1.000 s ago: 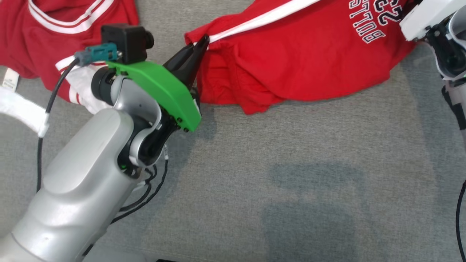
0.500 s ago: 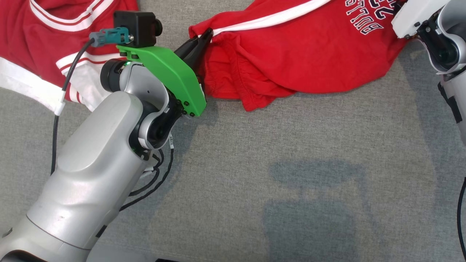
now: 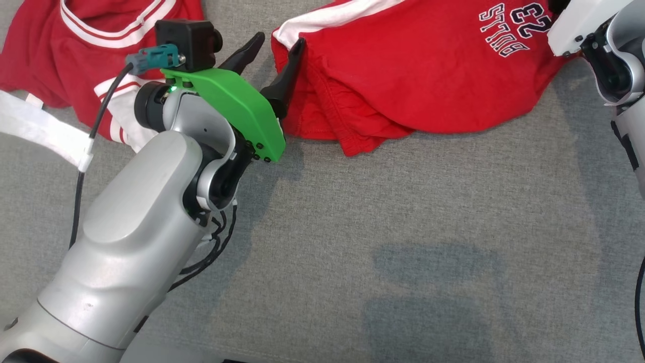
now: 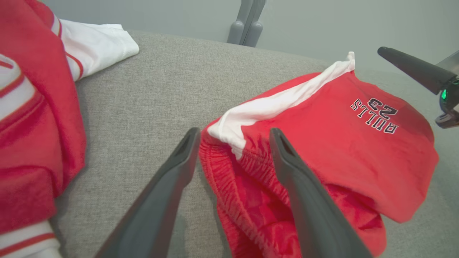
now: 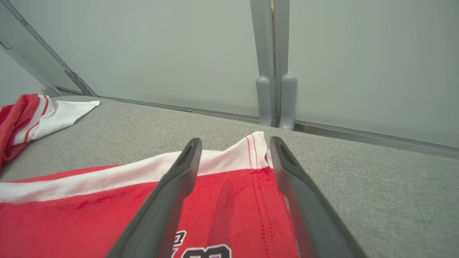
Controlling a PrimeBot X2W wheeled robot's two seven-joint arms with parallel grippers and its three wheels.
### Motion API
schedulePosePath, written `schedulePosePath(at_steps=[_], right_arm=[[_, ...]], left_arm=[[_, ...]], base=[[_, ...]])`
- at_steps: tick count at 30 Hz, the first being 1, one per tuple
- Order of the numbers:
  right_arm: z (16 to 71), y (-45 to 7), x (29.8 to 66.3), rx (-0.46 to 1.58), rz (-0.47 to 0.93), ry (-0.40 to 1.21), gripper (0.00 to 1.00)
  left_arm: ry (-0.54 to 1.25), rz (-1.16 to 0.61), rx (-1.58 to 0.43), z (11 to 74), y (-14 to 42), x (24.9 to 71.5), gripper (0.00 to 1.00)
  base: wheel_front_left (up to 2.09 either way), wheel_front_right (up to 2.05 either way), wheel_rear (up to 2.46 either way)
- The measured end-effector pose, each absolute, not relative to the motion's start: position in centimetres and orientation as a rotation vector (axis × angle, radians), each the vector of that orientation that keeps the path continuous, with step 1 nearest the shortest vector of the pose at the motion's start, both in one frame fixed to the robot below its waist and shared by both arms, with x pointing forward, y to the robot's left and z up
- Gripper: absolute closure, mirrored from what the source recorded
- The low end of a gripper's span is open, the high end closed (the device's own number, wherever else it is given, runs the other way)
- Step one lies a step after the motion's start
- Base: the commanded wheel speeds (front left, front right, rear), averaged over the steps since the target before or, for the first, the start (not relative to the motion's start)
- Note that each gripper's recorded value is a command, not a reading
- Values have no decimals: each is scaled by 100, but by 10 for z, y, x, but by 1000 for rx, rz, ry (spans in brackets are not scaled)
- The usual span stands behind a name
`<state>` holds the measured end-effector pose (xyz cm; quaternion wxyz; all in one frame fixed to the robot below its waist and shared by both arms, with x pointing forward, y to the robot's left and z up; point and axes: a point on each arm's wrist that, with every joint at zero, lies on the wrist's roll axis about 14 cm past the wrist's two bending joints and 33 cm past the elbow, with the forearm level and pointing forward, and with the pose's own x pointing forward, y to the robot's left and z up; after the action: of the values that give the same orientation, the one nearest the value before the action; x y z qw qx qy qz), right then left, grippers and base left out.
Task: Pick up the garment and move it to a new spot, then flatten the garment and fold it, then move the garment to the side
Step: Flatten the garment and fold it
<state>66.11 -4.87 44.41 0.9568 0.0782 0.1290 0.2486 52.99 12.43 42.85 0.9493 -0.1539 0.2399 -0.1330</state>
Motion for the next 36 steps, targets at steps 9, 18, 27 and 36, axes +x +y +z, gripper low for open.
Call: schedulePosePath(at_steps=[9,18,27,36], right_arm=[[456,-62,649,58,510,251,0],[447,-92,637,-91,470,424,0],[399,-85,637,-91,453,575,0],[384,-60,633,-13,477,637,100]], left_arm=[[305,-251,-233,460,133,514,0],[134,-238,-161,482,135,472,0],[147,-219,-162,458,135,456,0],[112,-169,-138,460,148,453,0]], base=[[0,0,0],[0,0,0],[0,0,0],[0,0,0]])
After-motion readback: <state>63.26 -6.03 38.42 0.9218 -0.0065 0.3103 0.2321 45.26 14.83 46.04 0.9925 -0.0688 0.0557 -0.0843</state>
